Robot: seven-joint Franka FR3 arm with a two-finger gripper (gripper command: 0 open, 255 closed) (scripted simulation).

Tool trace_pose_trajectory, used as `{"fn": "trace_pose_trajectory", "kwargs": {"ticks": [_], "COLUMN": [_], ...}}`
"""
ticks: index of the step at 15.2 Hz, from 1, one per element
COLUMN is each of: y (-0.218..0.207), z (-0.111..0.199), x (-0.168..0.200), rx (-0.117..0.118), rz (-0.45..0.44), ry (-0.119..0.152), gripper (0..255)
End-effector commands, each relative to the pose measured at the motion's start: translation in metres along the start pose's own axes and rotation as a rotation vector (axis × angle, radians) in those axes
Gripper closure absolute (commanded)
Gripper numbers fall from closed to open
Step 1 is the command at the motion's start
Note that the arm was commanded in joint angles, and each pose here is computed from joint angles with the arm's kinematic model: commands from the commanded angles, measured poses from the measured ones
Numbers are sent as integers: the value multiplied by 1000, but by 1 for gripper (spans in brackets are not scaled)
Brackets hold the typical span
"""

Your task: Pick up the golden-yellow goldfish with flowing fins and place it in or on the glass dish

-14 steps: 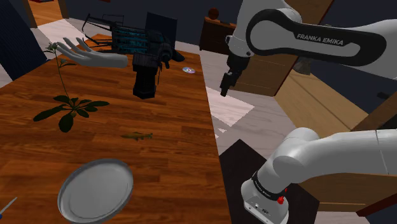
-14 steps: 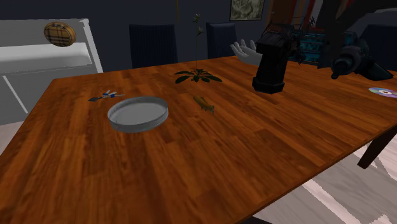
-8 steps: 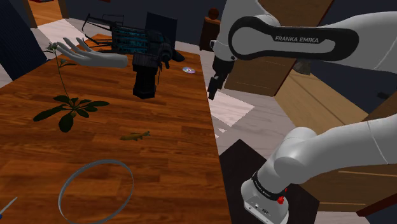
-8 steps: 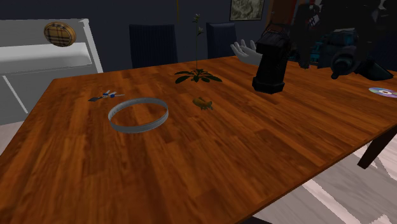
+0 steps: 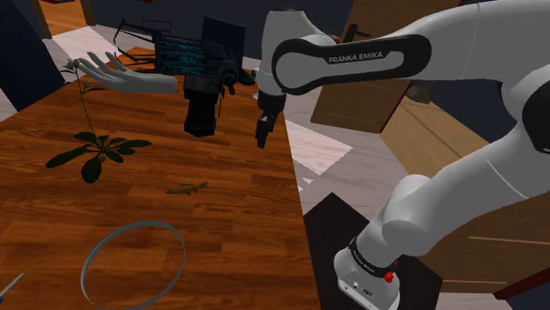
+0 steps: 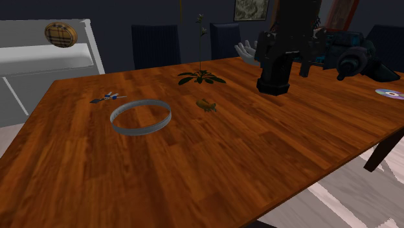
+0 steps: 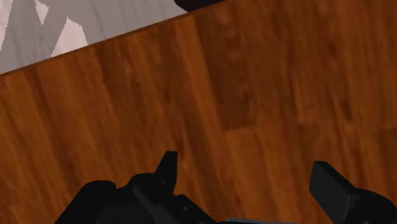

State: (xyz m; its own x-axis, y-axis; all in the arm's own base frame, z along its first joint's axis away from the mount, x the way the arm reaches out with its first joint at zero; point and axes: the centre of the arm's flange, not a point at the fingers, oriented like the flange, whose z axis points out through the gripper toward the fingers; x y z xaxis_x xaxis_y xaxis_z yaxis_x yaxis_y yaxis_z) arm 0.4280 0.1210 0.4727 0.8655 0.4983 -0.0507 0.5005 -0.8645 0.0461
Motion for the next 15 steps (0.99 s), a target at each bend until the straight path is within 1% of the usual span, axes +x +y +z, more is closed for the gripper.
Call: {"fn": "trace_pose_trajectory", "kwargs": {"ticks": [1, 8, 15], "y": [-12, -57, -115], "z": [8, 46, 82], "x": [20, 90, 150], "rx": [12, 50, 88], "rz": [-51, -225, -399], "ry": [-2, -12, -22], "gripper": [0, 0, 0]}}
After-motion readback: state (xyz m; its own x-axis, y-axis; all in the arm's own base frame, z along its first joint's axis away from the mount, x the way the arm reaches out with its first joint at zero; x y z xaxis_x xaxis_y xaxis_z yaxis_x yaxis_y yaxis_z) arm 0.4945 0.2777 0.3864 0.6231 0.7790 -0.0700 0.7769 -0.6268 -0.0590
